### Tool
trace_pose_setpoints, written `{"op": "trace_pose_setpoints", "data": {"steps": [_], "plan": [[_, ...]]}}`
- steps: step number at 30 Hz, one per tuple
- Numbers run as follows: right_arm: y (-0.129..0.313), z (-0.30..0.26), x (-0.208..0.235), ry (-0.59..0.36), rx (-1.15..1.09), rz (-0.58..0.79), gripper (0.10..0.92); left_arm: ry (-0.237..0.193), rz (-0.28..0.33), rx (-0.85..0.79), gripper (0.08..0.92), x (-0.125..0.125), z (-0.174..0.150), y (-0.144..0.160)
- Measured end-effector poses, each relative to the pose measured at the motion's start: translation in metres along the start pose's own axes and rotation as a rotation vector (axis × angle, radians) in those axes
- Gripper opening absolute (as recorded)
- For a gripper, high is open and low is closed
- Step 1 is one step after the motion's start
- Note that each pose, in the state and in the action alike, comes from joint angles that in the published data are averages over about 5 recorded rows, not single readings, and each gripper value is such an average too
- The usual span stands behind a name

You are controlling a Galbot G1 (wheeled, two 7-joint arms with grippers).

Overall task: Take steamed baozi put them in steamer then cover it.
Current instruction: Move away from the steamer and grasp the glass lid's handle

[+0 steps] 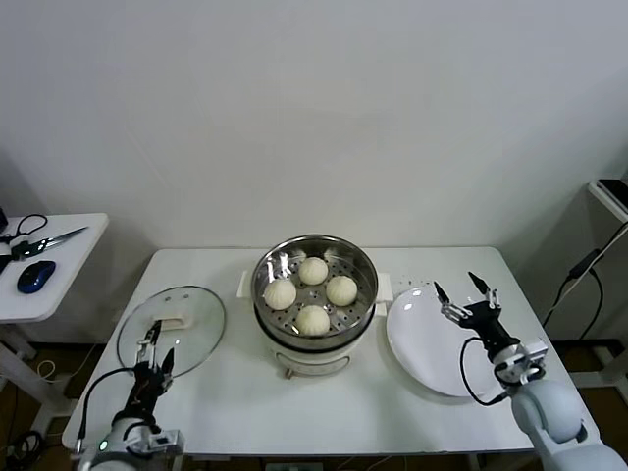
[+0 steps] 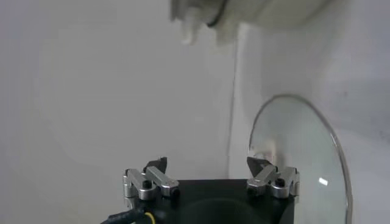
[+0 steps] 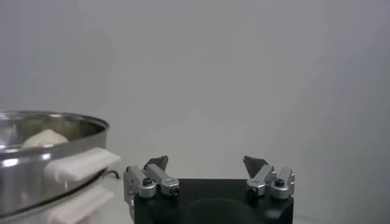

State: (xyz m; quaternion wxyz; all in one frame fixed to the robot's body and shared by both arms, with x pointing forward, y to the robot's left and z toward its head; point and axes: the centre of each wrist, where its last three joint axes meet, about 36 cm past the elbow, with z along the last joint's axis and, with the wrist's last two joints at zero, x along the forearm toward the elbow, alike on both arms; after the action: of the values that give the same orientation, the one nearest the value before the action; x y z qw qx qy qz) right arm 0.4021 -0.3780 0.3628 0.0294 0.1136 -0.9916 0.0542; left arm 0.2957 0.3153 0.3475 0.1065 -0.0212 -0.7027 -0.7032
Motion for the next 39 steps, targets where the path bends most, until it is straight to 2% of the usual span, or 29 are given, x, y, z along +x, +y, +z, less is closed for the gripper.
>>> {"op": "trace_pose_setpoints", "data": {"steps": [8,21,39], "plan": [[-0.003,0.014,0.011,0.035,0.021,0.034,0.823,0.014,-0.001,-0.088,0.823,-0.047,0.018,-0.028],[-0.005,0.027,0.018,0.065,0.050,0.060,0.823,0.047,-0.007,-0.082,0.823,-0.110,0.033,-0.052],[-0.003,0.044,0.025,0.084,0.077,0.063,0.823,0.066,-0.043,-0.035,0.823,-0.154,0.033,-0.056]]}}
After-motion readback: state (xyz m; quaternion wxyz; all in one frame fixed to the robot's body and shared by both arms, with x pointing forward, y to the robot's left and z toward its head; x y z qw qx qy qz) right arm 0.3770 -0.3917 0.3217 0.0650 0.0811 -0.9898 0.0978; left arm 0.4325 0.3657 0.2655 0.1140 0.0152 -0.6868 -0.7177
